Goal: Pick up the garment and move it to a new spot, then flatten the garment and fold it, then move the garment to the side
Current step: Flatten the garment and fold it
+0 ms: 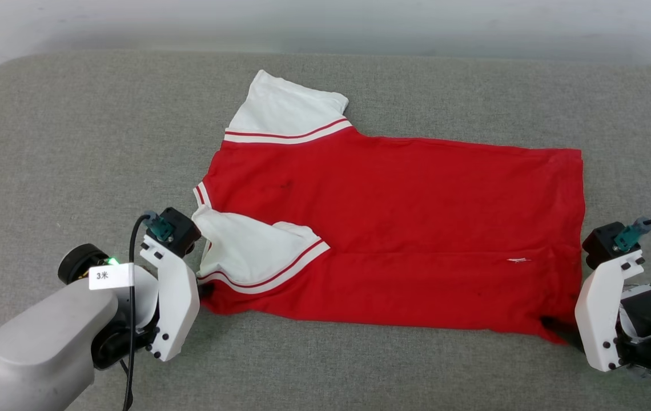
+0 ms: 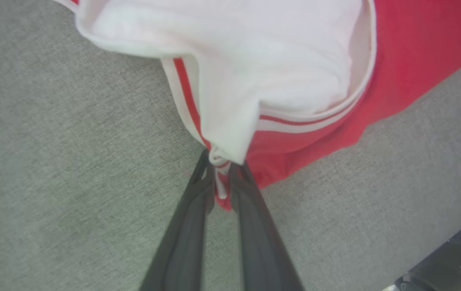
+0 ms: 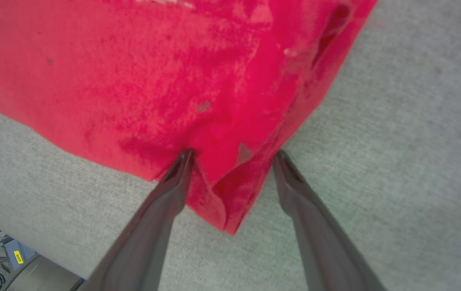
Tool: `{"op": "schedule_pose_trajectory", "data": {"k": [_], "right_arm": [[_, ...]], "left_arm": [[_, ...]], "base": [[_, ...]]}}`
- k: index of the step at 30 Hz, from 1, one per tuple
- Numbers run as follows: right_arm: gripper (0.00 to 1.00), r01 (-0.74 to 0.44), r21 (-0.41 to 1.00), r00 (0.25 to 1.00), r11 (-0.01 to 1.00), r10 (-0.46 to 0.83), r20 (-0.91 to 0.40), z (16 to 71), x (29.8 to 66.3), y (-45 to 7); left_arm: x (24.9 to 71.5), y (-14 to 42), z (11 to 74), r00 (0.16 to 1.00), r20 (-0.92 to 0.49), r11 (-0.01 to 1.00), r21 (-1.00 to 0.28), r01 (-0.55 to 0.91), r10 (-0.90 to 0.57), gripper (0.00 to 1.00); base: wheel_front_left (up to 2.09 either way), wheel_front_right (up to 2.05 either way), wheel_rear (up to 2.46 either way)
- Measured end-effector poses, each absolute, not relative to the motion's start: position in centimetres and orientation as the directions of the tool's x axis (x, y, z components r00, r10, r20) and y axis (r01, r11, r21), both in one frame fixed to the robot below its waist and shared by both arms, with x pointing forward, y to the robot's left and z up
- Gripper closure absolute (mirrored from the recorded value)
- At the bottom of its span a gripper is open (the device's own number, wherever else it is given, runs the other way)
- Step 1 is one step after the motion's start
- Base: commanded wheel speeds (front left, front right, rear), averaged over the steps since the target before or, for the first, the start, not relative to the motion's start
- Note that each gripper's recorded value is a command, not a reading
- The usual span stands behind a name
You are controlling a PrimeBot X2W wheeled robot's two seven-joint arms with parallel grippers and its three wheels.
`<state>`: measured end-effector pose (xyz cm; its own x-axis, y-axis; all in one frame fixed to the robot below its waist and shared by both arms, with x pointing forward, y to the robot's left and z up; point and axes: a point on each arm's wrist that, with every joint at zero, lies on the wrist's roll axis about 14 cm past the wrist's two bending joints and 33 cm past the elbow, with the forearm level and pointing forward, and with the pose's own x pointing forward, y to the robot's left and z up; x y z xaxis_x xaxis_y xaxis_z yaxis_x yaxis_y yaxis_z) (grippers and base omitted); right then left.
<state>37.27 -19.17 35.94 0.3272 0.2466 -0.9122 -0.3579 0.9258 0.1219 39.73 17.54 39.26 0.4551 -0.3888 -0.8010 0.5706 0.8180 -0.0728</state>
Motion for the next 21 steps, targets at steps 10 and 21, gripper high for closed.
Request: {"op": "schedule_pose_trajectory", "data": {"k": [10, 21], "right_arm": [[1.00, -0.359, 0.146, 0.378, 0.922, 0.287, -0.880, 36.3, 37.4, -18.6], [1.00, -0.345, 0.155, 0.535, 0.926, 0.330, -0.778, 40.7, 37.1, -19.6]], "left_arm": [[39.8, 17.6, 39.6, 0.473, -0.787, 0.826, -0.079, 0.559, -0.395, 1.00], [38.7, 18.2, 42.0, 0.537, -0.737, 0.842, -0.082, 0.532, -0.411, 1.00]], "base": [[0.00, 0.00, 0.00], [0.00, 0.00, 0.00]]}}
